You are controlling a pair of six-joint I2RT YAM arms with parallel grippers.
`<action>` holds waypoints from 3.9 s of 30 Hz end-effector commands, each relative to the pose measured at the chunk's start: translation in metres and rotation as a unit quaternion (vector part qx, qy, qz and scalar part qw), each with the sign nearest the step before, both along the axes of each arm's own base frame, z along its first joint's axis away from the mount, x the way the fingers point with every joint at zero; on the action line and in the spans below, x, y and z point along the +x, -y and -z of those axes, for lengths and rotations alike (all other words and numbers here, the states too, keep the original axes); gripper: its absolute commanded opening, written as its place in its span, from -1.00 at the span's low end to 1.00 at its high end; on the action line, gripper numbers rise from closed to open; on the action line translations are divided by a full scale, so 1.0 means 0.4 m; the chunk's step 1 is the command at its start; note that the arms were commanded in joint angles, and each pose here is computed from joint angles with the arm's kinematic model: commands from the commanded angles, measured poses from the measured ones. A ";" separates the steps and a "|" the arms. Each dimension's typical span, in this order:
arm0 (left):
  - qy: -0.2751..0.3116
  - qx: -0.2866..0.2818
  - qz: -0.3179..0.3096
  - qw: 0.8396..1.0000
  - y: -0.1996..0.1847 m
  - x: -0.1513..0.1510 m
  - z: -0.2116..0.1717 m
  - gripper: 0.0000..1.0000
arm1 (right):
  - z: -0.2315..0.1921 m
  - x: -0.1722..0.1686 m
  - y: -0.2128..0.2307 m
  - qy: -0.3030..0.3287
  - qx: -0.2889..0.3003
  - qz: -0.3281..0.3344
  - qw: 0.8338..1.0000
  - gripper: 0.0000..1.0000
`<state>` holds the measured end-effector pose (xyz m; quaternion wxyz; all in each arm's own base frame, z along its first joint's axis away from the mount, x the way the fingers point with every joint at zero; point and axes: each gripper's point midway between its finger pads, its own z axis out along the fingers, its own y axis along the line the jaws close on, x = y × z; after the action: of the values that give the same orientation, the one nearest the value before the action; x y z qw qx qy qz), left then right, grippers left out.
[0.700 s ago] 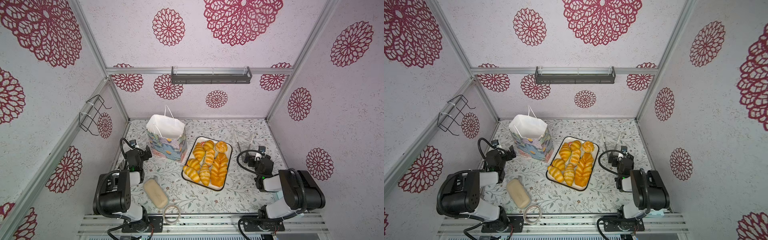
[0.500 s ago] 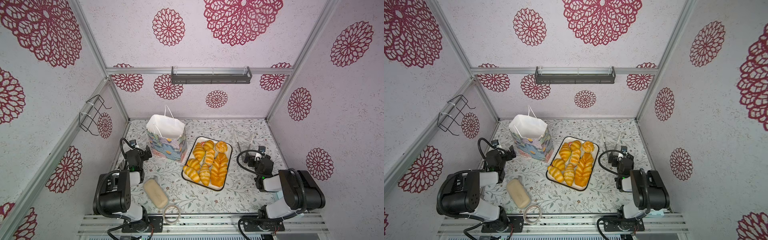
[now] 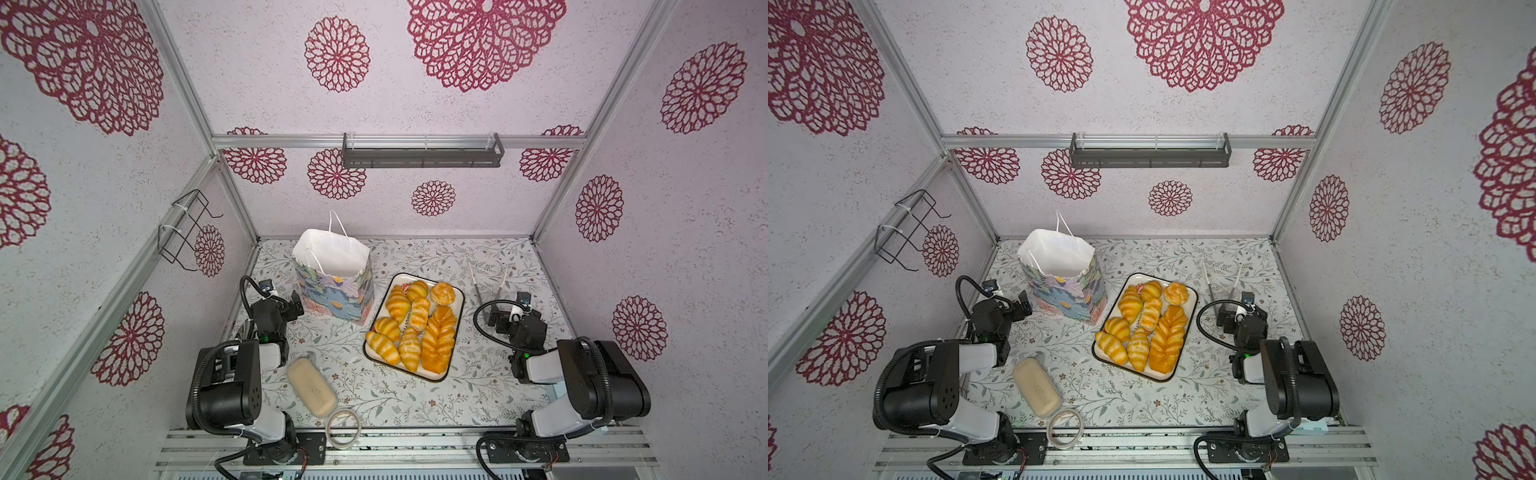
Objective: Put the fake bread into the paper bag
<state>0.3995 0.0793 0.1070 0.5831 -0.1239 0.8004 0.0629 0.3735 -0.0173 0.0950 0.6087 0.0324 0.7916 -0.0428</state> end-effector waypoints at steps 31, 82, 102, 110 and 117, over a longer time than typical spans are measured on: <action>0.050 0.032 -0.146 0.987 -0.043 -0.109 -0.164 0.95 | -0.137 0.019 0.086 -0.011 0.020 0.127 0.992 0.98; -0.091 -0.253 0.035 0.962 0.435 -0.131 -0.484 0.91 | -0.200 0.061 -0.071 -0.231 0.160 0.076 0.957 0.98; -0.088 -0.290 0.046 0.952 0.317 -0.100 -0.481 -1.00 | -0.181 0.038 -0.089 -0.239 0.157 0.076 0.955 0.96; -0.118 -0.295 0.089 0.944 0.346 -0.069 -0.461 -1.00 | -0.124 0.039 -0.091 -0.289 0.155 0.080 0.941 0.98; -0.127 -0.274 0.103 0.948 0.350 -0.071 -0.459 -1.00 | -0.033 0.077 -0.107 -0.342 0.145 0.062 0.926 0.98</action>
<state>0.3697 -0.0586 0.2793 0.4137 -0.2065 0.8633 -0.2024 0.3987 0.0239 0.1081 0.2940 0.1682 0.9406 0.0242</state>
